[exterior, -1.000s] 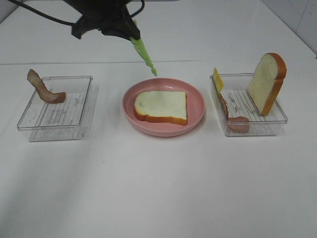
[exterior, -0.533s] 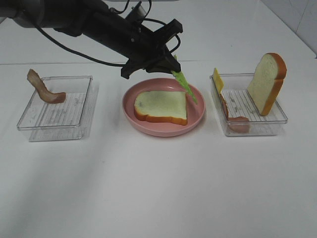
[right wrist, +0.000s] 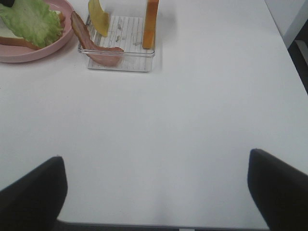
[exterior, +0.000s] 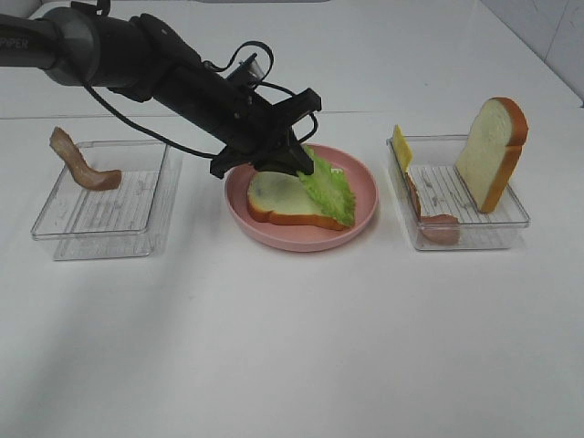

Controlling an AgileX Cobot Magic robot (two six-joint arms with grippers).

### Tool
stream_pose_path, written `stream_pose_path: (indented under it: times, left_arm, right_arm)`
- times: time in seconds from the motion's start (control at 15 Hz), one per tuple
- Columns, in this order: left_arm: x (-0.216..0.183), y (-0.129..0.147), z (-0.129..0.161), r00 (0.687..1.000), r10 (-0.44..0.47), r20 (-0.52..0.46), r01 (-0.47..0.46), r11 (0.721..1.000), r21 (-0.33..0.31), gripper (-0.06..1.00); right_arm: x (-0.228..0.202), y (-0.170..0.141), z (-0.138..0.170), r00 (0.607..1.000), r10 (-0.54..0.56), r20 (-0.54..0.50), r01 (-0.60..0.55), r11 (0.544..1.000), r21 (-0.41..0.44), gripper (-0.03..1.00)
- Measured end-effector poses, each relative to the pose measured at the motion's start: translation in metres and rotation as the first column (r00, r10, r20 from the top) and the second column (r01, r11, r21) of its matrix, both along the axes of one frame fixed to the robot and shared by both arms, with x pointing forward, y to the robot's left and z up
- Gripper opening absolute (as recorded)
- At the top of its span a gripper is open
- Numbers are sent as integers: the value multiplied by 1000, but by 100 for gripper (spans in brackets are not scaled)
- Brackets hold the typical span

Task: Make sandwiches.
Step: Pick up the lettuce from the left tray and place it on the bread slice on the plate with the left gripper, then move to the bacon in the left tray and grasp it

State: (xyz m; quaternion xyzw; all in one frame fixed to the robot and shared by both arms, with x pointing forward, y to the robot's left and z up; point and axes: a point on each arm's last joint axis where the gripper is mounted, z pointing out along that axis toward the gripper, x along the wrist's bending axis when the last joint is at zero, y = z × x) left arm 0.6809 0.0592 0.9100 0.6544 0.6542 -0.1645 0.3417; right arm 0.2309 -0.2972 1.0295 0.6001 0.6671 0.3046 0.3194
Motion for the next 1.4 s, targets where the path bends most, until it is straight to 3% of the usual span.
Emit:
stream_pose_path:
  times: [0.13,0.33,0.53,0.67,0.73,0.87,1.0,1.2,1.33,1.4]
  left_arm:
    - [0,6,-5,1000,2,-1,-2,996,88,1]
    - [2,9,-7,1000,7,21,-10,992,127,1]
    - [5,10,-6,999,20,49,-26,991,134,13]
    - [6,10,-6,998,26,58,-33,990,134,36]
    - [6,10,-6,998,28,62,-36,990,134,60]
    - [6,10,-4,998,18,59,-25,990,136,84]
    - [8,7,5,998,-10,59,3,992,127,91]
    - [16,0,54,992,-96,85,85,988,126,93]
    - [18,2,78,987,-128,95,110,979,174,93]
    - [18,6,93,984,-152,96,126,964,232,93]
  right_arm:
    - [0,0,0,1000,0,0,0,1000,0,98]
    - [0,0,0,1000,0,0,0,1000,0,98]
    - [0,0,0,1000,0,0,0,1000,0,98]
    - [0,0,0,1000,0,0,0,1000,0,98]
    - [0,0,0,1000,0,0,0,1000,0,98]
    - [0,0,0,1000,0,0,0,1000,0,98]
    - [0,0,0,1000,0,0,0,1000,0,98]
    - [0,0,0,1000,0,0,0,1000,0,98]
    - [0,0,0,1000,0,0,0,1000,0,98]
    - [0,0,0,1000,0,0,0,1000,0,98]
